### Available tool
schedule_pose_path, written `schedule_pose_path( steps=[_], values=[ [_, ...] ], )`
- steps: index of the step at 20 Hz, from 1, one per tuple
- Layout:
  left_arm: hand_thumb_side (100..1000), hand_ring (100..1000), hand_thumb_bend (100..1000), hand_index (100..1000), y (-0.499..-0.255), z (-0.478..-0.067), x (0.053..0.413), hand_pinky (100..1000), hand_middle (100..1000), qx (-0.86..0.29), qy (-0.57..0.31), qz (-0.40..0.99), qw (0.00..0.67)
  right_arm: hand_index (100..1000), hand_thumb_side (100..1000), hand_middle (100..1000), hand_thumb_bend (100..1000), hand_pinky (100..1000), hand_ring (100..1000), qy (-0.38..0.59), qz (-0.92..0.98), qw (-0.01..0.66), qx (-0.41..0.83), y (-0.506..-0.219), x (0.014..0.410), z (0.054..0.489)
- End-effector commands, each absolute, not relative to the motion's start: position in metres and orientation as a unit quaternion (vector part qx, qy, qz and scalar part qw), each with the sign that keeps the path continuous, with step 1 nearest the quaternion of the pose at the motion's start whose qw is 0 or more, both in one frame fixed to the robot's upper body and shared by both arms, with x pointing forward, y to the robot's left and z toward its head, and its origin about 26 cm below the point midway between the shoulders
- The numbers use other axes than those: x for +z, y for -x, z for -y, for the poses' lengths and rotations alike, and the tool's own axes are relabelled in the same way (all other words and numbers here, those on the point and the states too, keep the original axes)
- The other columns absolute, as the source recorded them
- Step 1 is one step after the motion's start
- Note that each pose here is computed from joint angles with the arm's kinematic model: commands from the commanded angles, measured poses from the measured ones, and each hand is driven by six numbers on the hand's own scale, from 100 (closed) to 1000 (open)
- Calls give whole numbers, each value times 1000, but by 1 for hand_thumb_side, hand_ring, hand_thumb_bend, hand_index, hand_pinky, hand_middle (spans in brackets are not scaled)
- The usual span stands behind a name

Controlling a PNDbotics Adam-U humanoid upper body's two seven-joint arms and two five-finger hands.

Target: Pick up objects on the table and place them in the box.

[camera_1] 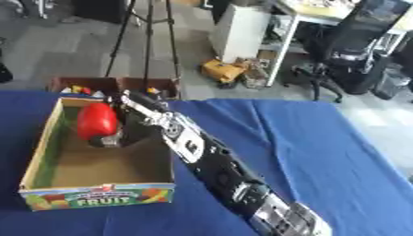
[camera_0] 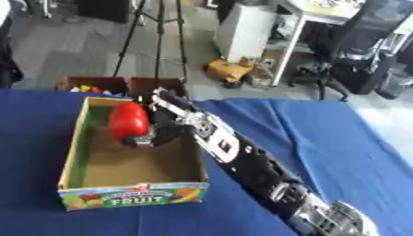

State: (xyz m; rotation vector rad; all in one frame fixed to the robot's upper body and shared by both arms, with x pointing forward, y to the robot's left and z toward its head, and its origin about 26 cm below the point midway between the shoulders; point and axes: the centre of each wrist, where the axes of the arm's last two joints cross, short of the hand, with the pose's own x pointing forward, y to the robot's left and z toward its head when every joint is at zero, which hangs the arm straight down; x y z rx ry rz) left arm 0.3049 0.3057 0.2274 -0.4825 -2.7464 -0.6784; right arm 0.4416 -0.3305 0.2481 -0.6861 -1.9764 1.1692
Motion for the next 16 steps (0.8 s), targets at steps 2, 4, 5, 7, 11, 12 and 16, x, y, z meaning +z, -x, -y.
schedule_pose_path(
  steps=[2, 4, 5, 7, 11, 12, 16],
  values=[
    [795, 729, 100, 884, -301, -306, 235, 611, 683, -243, 162, 948, 125, 778, 571, 332, 589, 537, 992, 301, 757, 332, 476, -436, 267, 335],
    [796, 729, 100, 883, -301, -306, 235, 612, 683, -243, 163, 948, 126, 778, 568, 331, 588, 537, 990, 306, 753, 329, 481, -435, 267, 335],
    [795, 729, 100, 883, -301, -306, 236, 612, 683, -243, 163, 948, 126, 775, 553, 322, 588, 535, 985, 307, 751, 328, 483, -435, 266, 335],
    [796, 729, 100, 883, -301, -306, 236, 611, 683, -242, 163, 948, 126, 755, 480, 279, 591, 514, 957, 306, 749, 329, 487, -436, 264, 333],
    [798, 729, 100, 883, -301, -306, 235, 611, 683, -241, 163, 948, 127, 741, 464, 283, 632, 508, 953, 307, 740, 319, 506, -439, 257, 329],
    [798, 729, 100, 883, -301, -306, 235, 611, 683, -241, 163, 948, 128, 744, 477, 285, 598, 511, 956, 307, 738, 316, 510, -440, 255, 328],
    [799, 729, 100, 883, -301, -306, 236, 611, 683, -241, 163, 948, 128, 766, 530, 329, 614, 553, 995, 309, 733, 307, 522, -440, 250, 327]
  ],
)
